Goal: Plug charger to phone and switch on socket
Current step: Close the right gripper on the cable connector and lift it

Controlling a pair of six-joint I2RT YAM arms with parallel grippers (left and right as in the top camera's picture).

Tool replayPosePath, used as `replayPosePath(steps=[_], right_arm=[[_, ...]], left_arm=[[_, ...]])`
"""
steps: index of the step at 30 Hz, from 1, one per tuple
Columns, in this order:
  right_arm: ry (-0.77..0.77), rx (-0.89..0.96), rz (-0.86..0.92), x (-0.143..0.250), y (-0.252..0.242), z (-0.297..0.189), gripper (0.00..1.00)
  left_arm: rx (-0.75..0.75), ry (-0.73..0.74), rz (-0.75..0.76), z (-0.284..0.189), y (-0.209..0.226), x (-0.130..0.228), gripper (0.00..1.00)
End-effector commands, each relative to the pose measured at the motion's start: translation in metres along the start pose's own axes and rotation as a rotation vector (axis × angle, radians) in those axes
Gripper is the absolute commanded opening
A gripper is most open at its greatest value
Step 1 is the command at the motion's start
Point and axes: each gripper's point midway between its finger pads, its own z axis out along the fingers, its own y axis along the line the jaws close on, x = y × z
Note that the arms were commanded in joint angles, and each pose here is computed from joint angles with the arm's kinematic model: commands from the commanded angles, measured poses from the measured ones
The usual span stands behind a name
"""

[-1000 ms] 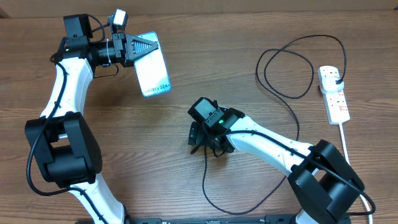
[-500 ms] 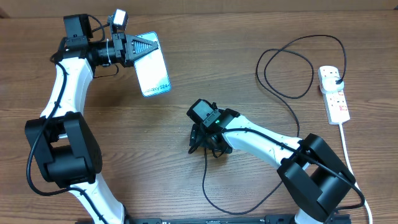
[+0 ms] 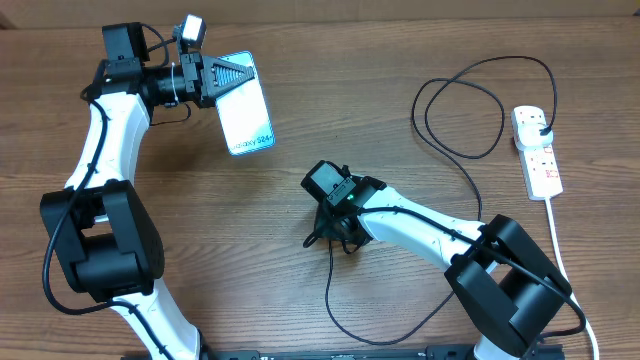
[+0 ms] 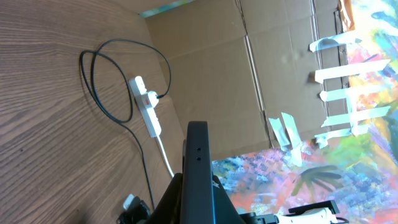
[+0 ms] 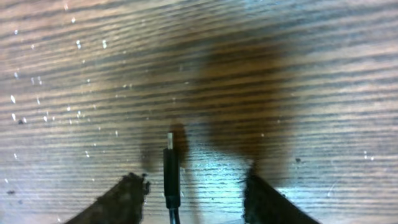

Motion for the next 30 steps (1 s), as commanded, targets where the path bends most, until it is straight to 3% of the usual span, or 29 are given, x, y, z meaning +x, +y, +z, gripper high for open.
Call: replayPosePath(steps=[1, 10, 30], right_arm=[[-0.007, 0.018, -0.001, 0.001, -0.0038, 0.0037, 0.41], [-0.011, 0.013, -0.001, 0.0001, -0.0025, 0.0037, 0.25], [-0.013, 0.01, 0.003, -0.0005, -0.0017, 0.0038, 0.11]], left_arm=[[0.025, 0.007, 0.074, -0.0016, -0.0251, -0.0021, 0.04], [0.025, 0.007, 0.074, -0.0016, -0.0251, -0.0022, 0.04], [0.025, 0.006, 0.074, -0.0019, -0.0251, -0.0023, 0.04]])
